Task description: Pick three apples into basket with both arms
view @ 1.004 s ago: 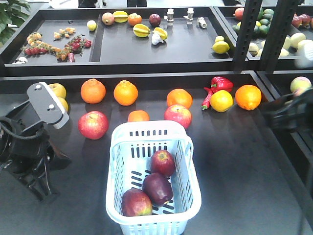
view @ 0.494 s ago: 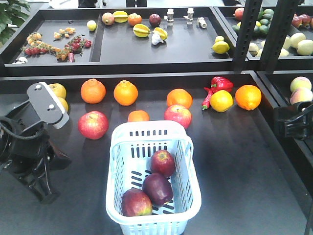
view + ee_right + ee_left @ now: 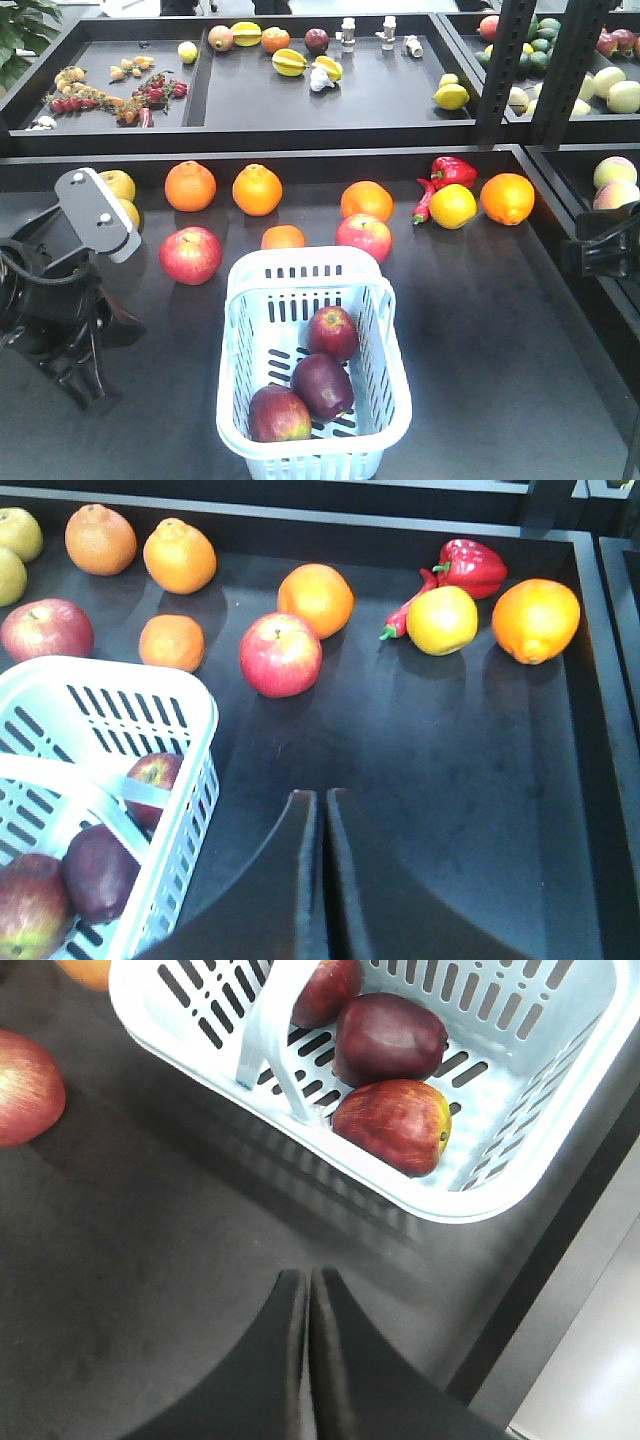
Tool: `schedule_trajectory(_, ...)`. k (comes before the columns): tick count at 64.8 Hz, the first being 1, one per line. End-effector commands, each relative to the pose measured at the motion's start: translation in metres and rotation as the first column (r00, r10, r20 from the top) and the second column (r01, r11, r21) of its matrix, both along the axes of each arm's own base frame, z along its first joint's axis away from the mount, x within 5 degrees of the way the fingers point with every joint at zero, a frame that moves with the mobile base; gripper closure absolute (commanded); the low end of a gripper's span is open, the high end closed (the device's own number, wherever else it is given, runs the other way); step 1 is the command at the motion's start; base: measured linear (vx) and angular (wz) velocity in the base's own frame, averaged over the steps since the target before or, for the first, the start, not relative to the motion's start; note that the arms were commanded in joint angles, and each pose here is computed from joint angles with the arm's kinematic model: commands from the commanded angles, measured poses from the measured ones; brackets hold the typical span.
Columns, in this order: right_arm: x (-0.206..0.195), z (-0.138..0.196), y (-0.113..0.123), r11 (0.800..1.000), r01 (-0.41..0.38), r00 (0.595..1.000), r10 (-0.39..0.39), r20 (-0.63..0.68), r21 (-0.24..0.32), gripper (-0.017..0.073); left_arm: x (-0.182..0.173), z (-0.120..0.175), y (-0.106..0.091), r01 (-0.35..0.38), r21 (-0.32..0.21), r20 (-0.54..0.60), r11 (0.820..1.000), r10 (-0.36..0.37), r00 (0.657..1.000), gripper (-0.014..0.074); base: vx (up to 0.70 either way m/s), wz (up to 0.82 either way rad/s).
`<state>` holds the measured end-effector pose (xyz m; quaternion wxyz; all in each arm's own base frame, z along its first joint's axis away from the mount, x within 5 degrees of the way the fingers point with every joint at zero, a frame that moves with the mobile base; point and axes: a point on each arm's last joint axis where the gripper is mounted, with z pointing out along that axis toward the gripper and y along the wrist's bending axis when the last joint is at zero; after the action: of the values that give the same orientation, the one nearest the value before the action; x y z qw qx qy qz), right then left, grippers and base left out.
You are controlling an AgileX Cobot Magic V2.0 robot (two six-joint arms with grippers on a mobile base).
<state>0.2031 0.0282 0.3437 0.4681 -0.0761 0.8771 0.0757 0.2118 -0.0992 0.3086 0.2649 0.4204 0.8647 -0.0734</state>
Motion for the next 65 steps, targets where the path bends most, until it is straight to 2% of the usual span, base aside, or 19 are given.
schedule_trajectory(1, 0.0, 0.015, -0.002, 1.0, 0.018, 0.996, -0.02, 0.087, 0.017, 0.0568, 0.0, 0.015, -0.001, -0.013, -0.055, 0.076, 0.998, 0.017, 0.997, 0.06, 0.0, 0.0)
schedule_trajectory(26, 0.0, 0.015, -0.002, 1.0, 0.018, 0.996, -0.02, 0.087, 0.017, 0.0568, 0.0, 0.015, -0.001, -0.013, -0.055, 0.076, 0.998, 0.017, 0.997, 0.06, 0.0, 0.0)
schedule_trajectory(31, 0.0, 0.016, -0.002, 1.0, 0.018, 0.996, -0.02, 0.088, 0.017, 0.0568, 0.003, 0.016, 0.0, -0.013, -0.045, 0.128, 0.999, 0.019, 0.992, 0.06, 0.0, 0.0)
schedule_trajectory(34, 0.0, 0.016, -0.002, 1.0, 0.018, 0.996, -0.02, 0.088, 0.017, 0.0568, 0.003, 0.022, 0.003, -0.018, -0.046, 0.197, 0.999, 0.027, 0.98, 0.06, 0.0, 0.0)
schedule_trajectory(37, 0.0, 0.016, -0.002, 1.0, 0.018, 0.996, -0.02, 0.088, 0.017, 0.0568, -0.001, 0.026, 0.006, -0.028, -0.069, 0.276, 0.997, 0.046, 0.96, 0.06, 0.0, 0.0)
schedule_trajectory(40, 0.0, 0.016, -0.002, 1.0, 0.018, 0.996, -0.02, 0.088, 0.017, 0.0568, -0.007, 0.028, 0.01, -0.042, -0.11, 0.366, 0.993, 0.08, 0.927, 0.06, 0.0, 0.0)
schedule_trajectory(43, 0.0, 0.016, -0.002, 1.0, 0.018, 0.996, -0.02, 0.088, 0.017, 0.0568, -0.015, 0.024, 0.015, -0.057, -0.156, 0.466, 0.986, 0.124, 0.876, 0.06, 0.0, 0.0)
schedule_trajectory(45, 0.0, 0.016, -0.002, 1.0, 0.018, 0.996, -0.02, 0.088, 0.017, 0.0568, -0.023, 0.024, 0.02, -0.065, -0.198, 0.542, 0.978, 0.164, 0.824, 0.06, 0.0, 0.0)
schedule_trajectory(49, 0.0, 0.016, -0.002, 1.0, 0.018, 0.996, -0.02, 0.088, 0.017, 0.0568, -0.039, 0.024, 0.031, -0.071, -0.301, 0.659, 0.951, 0.261, 0.705, 0.06, 0.0, 0.0)
schedule_trajectory(51, 0.0, 0.016, -0.002, 1.0, 0.018, 0.996, -0.02, 0.088, 0.017, 0.0568, -0.049, 0.02, 0.037, -0.074, -0.361, 0.687, 0.929, 0.319, 0.653, 0.06, 0.0, 0.0)
schedule_trajectory(55, 0.0, 0.016, -0.002, 1.0, 0.019, 0.996, -0.02, 0.089, 0.017, 0.0568, -0.067, 0.009, 0.05, -0.098, -0.475, 0.689, 0.874, 0.439, 0.577, 0.06, 0.0, 0.0)
schedule_trajectory(58, 0.0, 0.016, -0.002, 1.0, 0.019, 0.996, -0.021, 0.09, 0.017, 0.0568, -0.078, -0.001, 0.06, -0.125, -0.538, 0.668, 0.834, 0.512, 0.54, 0.06, 0.0, 0.0)
schedule_trajectory(59, 0.0, 0.016, -0.002, 1.0, 0.019, 0.996, -0.021, 0.09, 0.017, 0.0568, -0.082, -0.005, 0.064, -0.139, -0.563, 0.653, 0.814, 0.542, 0.528, 0.06, 0.0, 0.0)
schedule_trajectory(62, 0.0, 0.016, -0.002, 1.0, 0.019, 0.996, -0.021, 0.09, 0.017, 0.0568, -0.092, -0.017, 0.073, -0.174, -0.602, 0.624, 0.779, 0.595, 0.507, 0.06, 0.0, 0.0)
schedule_trajectory(65, 0.0, 0.016, -0.002, 1.0, 0.019, 0.996, -0.021, 0.09, 0.017, 0.0568, -0.1, -0.028, 0.08, -0.205, -0.618, 0.609, 0.759, 0.627, 0.486, 0.06, 0.0, 0.0)
